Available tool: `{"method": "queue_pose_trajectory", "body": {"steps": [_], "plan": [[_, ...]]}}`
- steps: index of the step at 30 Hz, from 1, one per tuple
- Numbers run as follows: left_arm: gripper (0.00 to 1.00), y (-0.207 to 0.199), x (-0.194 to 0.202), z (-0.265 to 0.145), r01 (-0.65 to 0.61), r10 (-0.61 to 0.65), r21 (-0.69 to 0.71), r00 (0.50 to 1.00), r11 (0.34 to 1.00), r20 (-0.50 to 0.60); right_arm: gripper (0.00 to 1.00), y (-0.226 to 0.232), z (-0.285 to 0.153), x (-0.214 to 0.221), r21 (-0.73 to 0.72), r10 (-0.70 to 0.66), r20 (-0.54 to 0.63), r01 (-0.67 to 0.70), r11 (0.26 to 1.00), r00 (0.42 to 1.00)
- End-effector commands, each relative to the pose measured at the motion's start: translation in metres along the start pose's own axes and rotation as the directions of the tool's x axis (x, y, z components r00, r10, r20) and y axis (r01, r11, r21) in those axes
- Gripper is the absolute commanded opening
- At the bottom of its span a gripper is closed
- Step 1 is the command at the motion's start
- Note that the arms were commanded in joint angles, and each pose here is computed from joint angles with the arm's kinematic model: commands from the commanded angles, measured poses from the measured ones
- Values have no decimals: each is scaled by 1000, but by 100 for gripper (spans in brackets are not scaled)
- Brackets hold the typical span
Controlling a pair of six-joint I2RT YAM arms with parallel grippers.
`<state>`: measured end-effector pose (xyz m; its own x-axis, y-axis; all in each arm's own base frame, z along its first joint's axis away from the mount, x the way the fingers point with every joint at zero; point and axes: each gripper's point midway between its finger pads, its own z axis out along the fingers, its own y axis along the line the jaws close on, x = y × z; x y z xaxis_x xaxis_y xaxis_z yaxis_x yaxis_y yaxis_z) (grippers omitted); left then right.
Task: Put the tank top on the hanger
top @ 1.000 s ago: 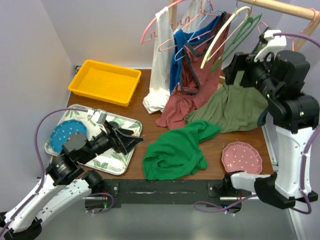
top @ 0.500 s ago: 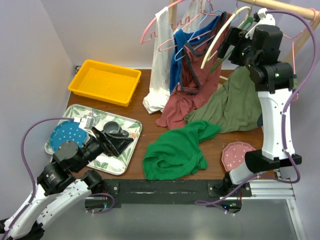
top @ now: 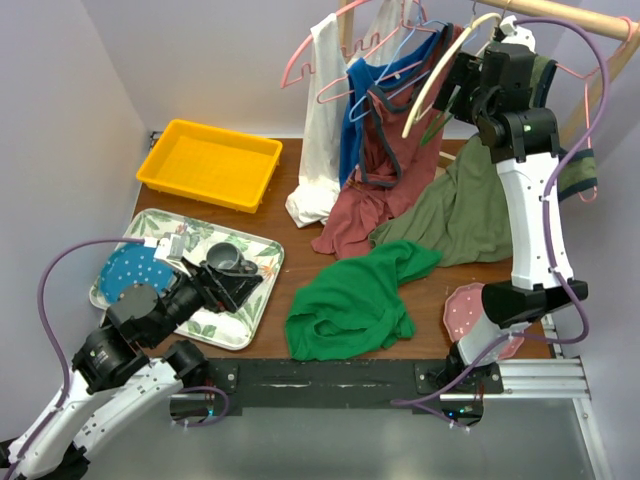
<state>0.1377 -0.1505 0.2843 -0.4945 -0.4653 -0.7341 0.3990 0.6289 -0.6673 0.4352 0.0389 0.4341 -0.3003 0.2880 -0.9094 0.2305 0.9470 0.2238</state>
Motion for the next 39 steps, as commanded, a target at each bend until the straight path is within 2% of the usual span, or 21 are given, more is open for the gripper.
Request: {"method": "queue_pose_trajectory", "body": {"steps": [1, 11, 16, 19, 20, 26, 33, 39], "plan": [[92, -10, -17, -8, 1, -1, 15, 999, 1000, 49, 77, -14, -5, -24, 70, 9, 93, -15, 997, 996], [92, -12, -21, -14, 8, -10, 23, 998, 1000, 65, 59, -44, -10, -15, 147, 41, 72, -52, 988, 997], [92, -11, -21, -17, 27, -29, 28, 997, 999, 73, 41, -53, -10, -12, 155, 63, 60, -72, 985, 996], [92, -10, -19, -19, 41, -43, 30, 997, 999, 71, 27, -52, -11, -17, 148, 63, 73, -73, 986, 995], [92, -10, -19, -19, 42, -44, 30, 997, 999, 70, 20, -52, -12, -18, 146, 56, 74, -67, 987, 996], [92, -10, -21, -24, 54, -58, 39, 995, 998, 85, 0, -49, -19, -35, 123, 56, 122, -71, 990, 991], [91, -11, -19, -26, 75, -79, 46, 994, 996, 78, 0, -45, -40, -68, 95, 51, 219, -74, 993, 974], [91, -16, -25, -30, 71, -77, 58, 993, 996, 90, 0, -43, -74, -95, 47, 51, 305, -68, 997, 951]]}}
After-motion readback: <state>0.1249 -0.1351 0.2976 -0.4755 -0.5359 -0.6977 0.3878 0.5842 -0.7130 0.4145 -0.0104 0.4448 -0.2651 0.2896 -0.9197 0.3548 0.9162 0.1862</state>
